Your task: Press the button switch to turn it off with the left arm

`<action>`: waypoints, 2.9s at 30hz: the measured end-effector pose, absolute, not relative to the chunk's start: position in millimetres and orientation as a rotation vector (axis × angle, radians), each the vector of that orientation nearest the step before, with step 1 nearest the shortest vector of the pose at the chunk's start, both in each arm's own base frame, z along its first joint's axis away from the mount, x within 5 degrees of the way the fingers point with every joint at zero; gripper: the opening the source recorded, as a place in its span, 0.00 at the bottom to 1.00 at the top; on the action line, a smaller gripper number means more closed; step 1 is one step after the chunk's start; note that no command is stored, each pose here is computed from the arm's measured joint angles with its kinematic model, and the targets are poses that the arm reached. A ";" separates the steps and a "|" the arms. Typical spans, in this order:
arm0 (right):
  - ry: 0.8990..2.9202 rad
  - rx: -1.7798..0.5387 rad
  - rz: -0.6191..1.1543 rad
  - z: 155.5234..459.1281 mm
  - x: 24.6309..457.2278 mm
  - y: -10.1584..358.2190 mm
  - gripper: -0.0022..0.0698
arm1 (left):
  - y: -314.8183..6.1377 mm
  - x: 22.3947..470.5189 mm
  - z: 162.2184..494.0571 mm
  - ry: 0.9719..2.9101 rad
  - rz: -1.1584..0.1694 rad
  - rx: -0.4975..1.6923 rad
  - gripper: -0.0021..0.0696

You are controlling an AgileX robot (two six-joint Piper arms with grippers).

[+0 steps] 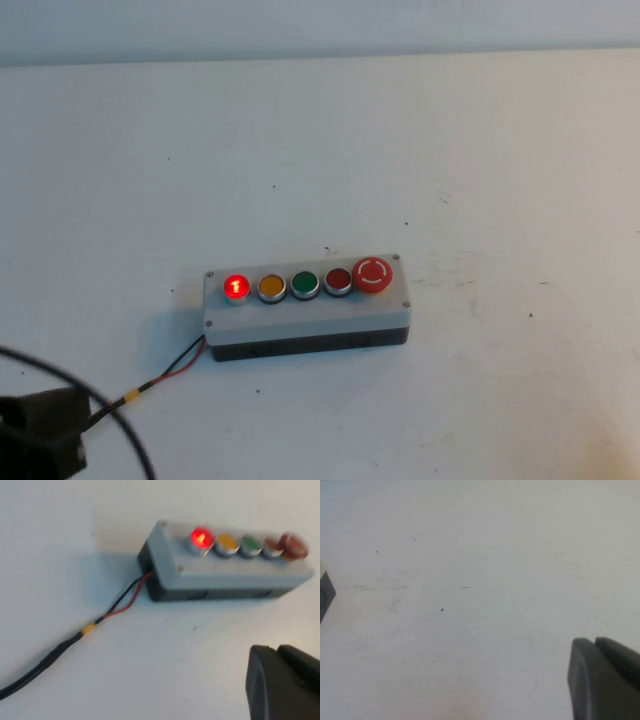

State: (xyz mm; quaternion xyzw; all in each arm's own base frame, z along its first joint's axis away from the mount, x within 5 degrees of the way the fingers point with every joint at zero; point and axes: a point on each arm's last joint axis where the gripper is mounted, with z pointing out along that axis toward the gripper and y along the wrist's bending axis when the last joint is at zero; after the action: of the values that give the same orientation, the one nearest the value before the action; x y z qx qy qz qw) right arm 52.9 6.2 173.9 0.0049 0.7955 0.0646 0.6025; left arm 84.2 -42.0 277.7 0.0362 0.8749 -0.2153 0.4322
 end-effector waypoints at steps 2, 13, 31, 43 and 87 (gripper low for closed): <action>1.842 0.011 0.150 173.9 52.9 6.2 0.01 | -44.8 99.9 290.5 2.339 -0.435 0.189 0.02; 1.842 0.011 0.150 173.9 52.9 6.2 0.01 | -99.4 229.9 311.2 2.694 -0.238 0.709 0.02; 1.842 0.011 0.150 173.9 52.9 6.2 0.01 | -173.6 330.0 273.9 2.795 -0.225 0.963 0.02; 1.842 0.011 0.150 173.9 52.9 6.2 0.01 | -171.9 338.8 255.9 2.848 -0.129 0.978 0.02; 1.842 0.011 0.150 173.9 52.9 6.2 0.01 | -84.1 161.6 345.6 2.106 -0.249 0.647 0.02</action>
State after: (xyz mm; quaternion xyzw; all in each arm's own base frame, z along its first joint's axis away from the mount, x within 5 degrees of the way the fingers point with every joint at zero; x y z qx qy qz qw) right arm 52.9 6.2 173.9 0.0049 0.7955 0.0646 0.6025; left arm 161.6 -84.1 345.6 0.2612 0.8503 -0.1005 0.4457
